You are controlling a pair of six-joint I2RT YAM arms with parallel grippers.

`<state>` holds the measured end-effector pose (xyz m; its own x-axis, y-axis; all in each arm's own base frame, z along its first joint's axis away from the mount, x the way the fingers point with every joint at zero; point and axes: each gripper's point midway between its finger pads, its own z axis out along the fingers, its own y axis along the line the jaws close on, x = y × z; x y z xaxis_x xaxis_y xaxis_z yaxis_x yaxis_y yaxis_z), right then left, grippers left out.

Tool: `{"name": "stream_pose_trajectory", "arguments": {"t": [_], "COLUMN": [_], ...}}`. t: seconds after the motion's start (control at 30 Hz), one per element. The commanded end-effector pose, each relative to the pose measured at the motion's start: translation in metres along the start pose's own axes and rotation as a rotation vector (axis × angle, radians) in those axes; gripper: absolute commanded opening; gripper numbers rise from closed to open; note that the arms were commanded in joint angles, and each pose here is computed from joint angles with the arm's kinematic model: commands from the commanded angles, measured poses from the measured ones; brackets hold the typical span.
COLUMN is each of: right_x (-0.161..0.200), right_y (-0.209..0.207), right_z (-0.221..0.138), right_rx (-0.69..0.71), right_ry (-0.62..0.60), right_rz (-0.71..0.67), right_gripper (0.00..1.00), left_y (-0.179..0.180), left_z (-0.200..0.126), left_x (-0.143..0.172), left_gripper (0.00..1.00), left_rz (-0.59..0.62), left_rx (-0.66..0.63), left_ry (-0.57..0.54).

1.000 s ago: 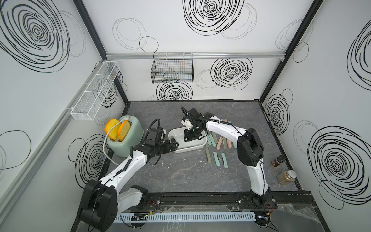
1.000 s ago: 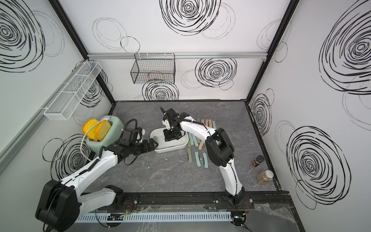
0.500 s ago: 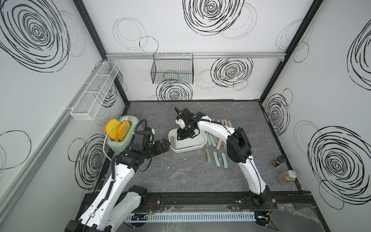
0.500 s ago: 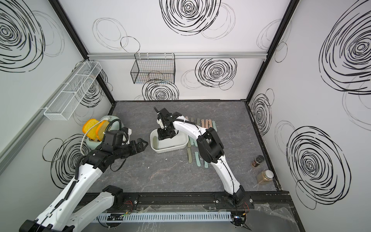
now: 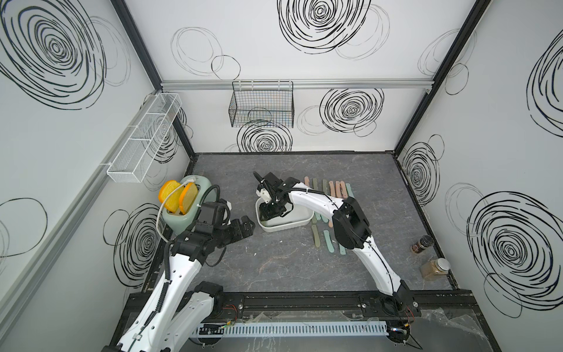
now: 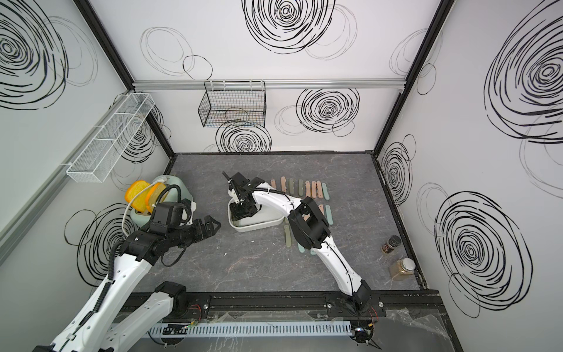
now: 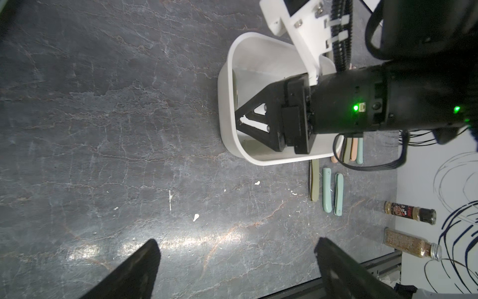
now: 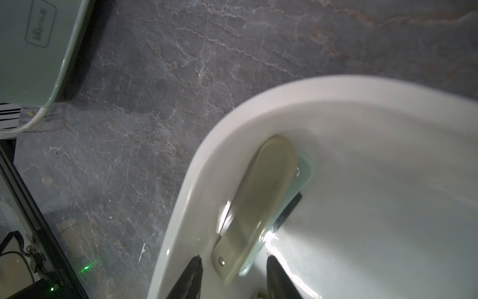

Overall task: Take the fruit knife out of the storage box
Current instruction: Pick up the fruit knife from the storage box.

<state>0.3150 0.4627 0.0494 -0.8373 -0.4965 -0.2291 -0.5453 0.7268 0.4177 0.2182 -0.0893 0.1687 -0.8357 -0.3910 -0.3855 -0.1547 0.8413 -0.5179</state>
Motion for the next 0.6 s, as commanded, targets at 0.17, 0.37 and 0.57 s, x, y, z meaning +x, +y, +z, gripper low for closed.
{"name": "stream_pose_trajectory", "arguments": {"t": [0.17, 0.37, 0.57], "right_x": [-0.007, -0.011, -0.015], "right_y": [0.004, -0.003, -0.028], "right_z": [0.016, 0.023, 0.02], "right_rx": [-0.044, -0.016, 0.096], "right_ry": [-0.005, -0.01, -0.024], "right_rz": [-0.01, -0.003, 0.027], "right_gripper": [0.32, 0.22, 0.15], "left_y": [0.003, 0.005, 0.005], "left_z": [0.004, 0.008, 0.008], "left_x": [0.009, 0.015, 0.016], "left_gripper": [0.98, 0.98, 0.98], "left_rz": [0.012, 0.01, 0.014], "left_rx": [0.015, 0.018, 0.022], "left_ry": [0.015, 0.032, 0.034]}}
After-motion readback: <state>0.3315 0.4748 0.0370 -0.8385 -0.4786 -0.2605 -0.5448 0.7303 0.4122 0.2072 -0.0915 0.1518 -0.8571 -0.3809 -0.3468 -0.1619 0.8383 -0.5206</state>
